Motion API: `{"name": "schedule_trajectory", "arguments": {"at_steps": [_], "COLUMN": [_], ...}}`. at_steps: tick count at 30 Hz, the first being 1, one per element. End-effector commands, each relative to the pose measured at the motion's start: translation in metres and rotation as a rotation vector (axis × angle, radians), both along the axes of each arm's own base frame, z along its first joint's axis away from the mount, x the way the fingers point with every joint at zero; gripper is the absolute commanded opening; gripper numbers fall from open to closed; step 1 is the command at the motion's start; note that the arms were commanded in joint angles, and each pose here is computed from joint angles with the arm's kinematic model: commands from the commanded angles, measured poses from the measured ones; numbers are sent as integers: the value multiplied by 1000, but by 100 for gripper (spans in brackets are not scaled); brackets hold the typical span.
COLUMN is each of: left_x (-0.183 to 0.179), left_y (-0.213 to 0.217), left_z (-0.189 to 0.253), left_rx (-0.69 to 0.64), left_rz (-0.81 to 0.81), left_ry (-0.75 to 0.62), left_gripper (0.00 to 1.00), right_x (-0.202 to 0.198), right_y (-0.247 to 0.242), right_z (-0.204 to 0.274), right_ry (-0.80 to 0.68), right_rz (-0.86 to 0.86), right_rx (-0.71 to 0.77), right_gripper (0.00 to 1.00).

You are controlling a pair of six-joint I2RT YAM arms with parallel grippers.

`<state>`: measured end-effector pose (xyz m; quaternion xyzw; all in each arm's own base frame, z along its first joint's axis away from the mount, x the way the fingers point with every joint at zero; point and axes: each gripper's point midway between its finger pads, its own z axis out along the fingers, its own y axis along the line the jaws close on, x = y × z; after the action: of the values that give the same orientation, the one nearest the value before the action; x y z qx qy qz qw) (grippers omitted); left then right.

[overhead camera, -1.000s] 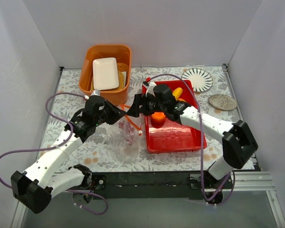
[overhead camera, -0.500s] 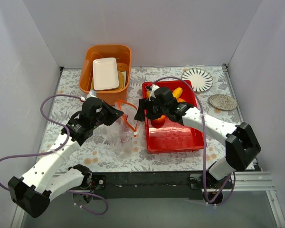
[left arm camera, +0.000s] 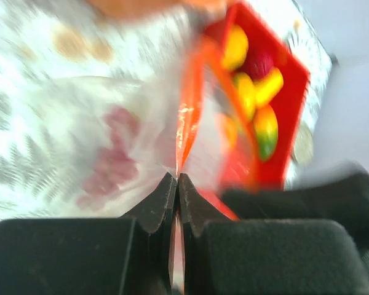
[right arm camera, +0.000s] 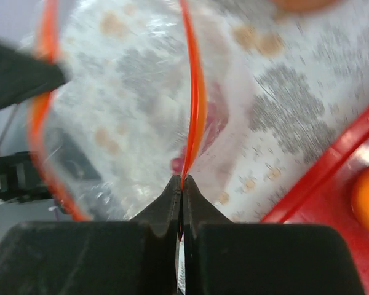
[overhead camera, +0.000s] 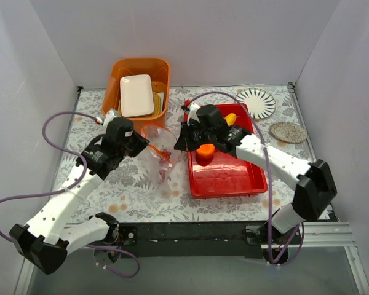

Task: Place the food in the zip-top bag and seal the zipper
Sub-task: Adjust the zipper food storage bag at the center of the board.

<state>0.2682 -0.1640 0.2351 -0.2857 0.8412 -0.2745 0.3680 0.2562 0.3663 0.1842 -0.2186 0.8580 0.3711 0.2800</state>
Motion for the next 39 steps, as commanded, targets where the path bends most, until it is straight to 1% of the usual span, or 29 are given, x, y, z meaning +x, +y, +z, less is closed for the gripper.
{"name": "schedule_trajectory", "arguments": {"at_steps": [1, 2, 3, 4, 5, 6, 7, 9, 11, 12, 13, 15, 18, 20, 22, 23, 25, 26, 27, 29, 30, 31, 32, 33, 34, 35, 36, 37, 39], "left_x": [7, 12, 14, 19, 22, 22, 22, 22, 22, 21, 21, 21, 22, 23, 24, 19, 14, 6, 5, 2, -1, -1, 0, 0, 0, 4, 4, 5, 7], "left_y": [85, 97, 98, 105, 98, 88, 80, 66, 65, 70, 73, 79, 76, 66, 60, 59, 53, 48, 45, 35, 34, 30, 25, 23, 21, 18, 15, 13, 7], "left_z": [38, 37, 28, 24, 19, 33, 38, 59, 79, 81, 90, 89, 83, 64, 40, 10, -19, -42, -50, -59, -66, -65, -64, -64, -62, -58, -58, -56, -56], "left_rx": [368, 434, 454, 480, 458, 398, 368, 287, 259, 276, 279, 321, 335, 336, 335, 355, 339, 328, 309, 271, 264, 250, 230, 223, 216, 206, 199, 194, 181], "left_rz": [263, 302, 298, 280, 250, 221, 185, 127, 125, 142, 154, 162, 134, 84, 56, 35, 7, -34, -38, -77, -91, -102, -121, -128, -139, -147, -160, -171, -191], "left_ry": [-50, -46, -28, -9, 28, 16, 3, -85, -133, -132, -147, -142, -133, -92, -40, 25, 75, 129, 134, 135, 148, 143, 135, 132, 121, 102, 99, 90, 95], "left_gripper": [2, 4, 5, 0, 0, 0, 0, 0, 0, 0, 0, 0, 0, 0, 0, 0, 0, 0, 0, 0, 0, 0, 0, 0, 0, 0, 0, 0, 0], "right_x": [-24, -24, -19, -23, -25, -34, -35, -37, -34, -38, -37, -38, -31, -24, -19, -16, -19, -15, -15, -7, -5, -5, 5, 7, 10, 18, 20, 23, 35], "right_y": [12, 12, 10, 10, 14, 19, 22, 24, 29, 36, 42, 53, 63, 64, 58, 55, 47, 41, 38, 20, 14, 1, -8, -15, -22, -34, -43, -52, -85], "right_z": [121, 111, 102, 82, 87, 85, 90, 78, 58, 61, 53, 55, 61, 46, 17, 8, -21, -28, -29, -41, -34, -36, -26, -10, -1, 3, 18, 22, 26], "right_ry": [-276, -261, -242, -182, -212, -229, -257, -229, -171, -153, -127, -106, -129, -110, -56, -42, 12, 15, 10, 15, 2, 18, -18, -55, -92, -140, -174, -190, -206], "right_rz": [148, 159, 131, 144, 171, 181, 184, 188, 199, 228, 241, 246, 226, 198, 156, 137, 100, 67, 56, -36, -61, -84, -125, -146, -171, -216, -249, -281, -386], "right_rx": [214, 193, 146, 75, 74, 63, 81, 70, 24, 41, 39, 87, 146, 114, 54, 43, 6, -9, -3, -62, -70, -112, -132, -124, -131, -153, -138, -145, -179], "right_gripper": [1, 1, 1, 1, 1, 1, 1, 1, 1, 1, 1, 1, 1, 1, 1, 1, 3, 11, 14, 18, 18, 20, 47, 67, 75, 95, 98, 98, 98]}}
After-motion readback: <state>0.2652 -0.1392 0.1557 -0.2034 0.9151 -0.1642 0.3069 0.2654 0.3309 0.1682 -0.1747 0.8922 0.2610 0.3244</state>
